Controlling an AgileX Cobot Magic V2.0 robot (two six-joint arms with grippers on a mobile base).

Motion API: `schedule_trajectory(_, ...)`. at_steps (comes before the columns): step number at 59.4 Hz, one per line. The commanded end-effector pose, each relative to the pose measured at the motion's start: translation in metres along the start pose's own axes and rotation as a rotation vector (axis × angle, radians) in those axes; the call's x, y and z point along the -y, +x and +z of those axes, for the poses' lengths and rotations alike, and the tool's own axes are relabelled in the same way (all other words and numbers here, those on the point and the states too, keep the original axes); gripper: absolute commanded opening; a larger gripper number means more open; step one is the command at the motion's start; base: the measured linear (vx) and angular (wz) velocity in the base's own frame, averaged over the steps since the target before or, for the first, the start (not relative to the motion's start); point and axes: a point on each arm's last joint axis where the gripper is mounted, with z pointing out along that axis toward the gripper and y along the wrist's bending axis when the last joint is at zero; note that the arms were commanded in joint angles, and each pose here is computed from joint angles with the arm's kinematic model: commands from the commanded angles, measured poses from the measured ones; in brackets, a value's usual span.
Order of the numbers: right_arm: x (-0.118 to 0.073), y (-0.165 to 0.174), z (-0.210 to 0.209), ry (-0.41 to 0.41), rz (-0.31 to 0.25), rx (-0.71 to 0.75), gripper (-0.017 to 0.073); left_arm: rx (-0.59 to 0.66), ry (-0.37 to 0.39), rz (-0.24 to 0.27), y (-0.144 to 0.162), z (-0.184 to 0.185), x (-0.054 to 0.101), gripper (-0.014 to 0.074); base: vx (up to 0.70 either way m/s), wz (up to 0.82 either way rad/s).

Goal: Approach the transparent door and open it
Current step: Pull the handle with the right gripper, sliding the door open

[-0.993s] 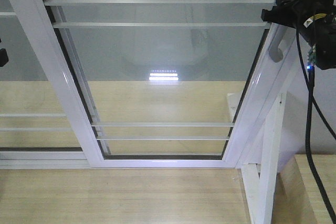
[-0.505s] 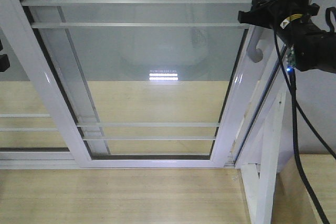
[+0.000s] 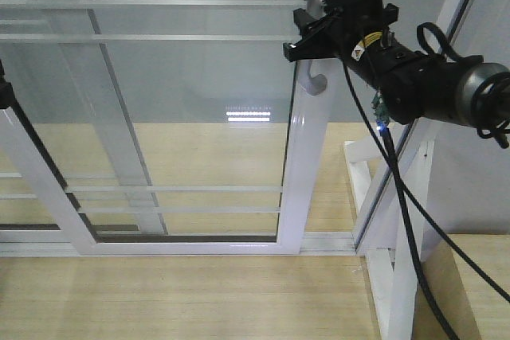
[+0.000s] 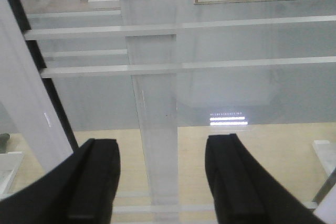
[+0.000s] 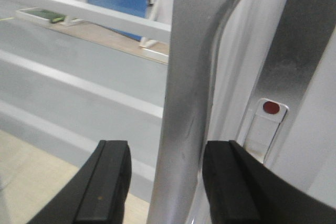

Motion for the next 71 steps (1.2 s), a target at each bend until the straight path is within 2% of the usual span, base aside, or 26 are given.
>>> schedule_trajectory(1,-0.003,-0.043,-0.010,-0.004,0.007,0.173,0.0406,0.120,0.008,0.000,-0.020,-0.006,0.001,0.0492,0.00,0.00)
schedule_trajectory(7,-0.006,-0.052,-0.017,-0.012,0.024,0.181,0.0405,0.115,0.008,0.001,-0.019,-0.006,0.001,0.0492,0.00,0.00)
schedule_trajectory(14,-0.006,-0.060,-0.039,-0.014,0.049,0.112,0.0405,0.145,0.009,0.004,-0.022,-0.006,0.001,0.0492,0.00,0.00)
schedule_trajectory(21,-0.007,-0.060,-0.078,-0.013,0.047,0.046,0.0405,0.177,0.011,0.005,-0.025,-0.006,0.002,0.0492,0.00,0.00)
schedule_trajectory(33,-0.008,-0.060,-0.156,0.007,0.091,0.128,0.0405,0.155,0.027,0.009,-0.019,0.013,0.005,0.0492,0.00,0.00)
schedule_trajectory(41,-0.010,-0.054,-0.191,0.008,0.076,0.137,0.0405,0.179,0.072,0.018,-0.012,0.040,0.016,0.0492,0.00,0.00)
schedule_trajectory(49,-0.011,-0.047,-0.206,0.010,0.057,0.056,0.0405,0.226,0.137,0.029,-0.004,0.064,0.034,0.0492,0.00,0.00)
schedule_trajectory(58,-0.011,-0.045,-0.208,0.010,0.048,0.015,0.0405,0.228,0.223,0.106,0.006,0.087,0.057,0.0492,0.00,0.00)
schedule_trajectory(71,-0.010,-0.046,-0.208,0.010,0.048,0.027,0.0405,0.291,0.232,0.094,-0.011,0.132,0.066,0.0492,0.00,0.00)
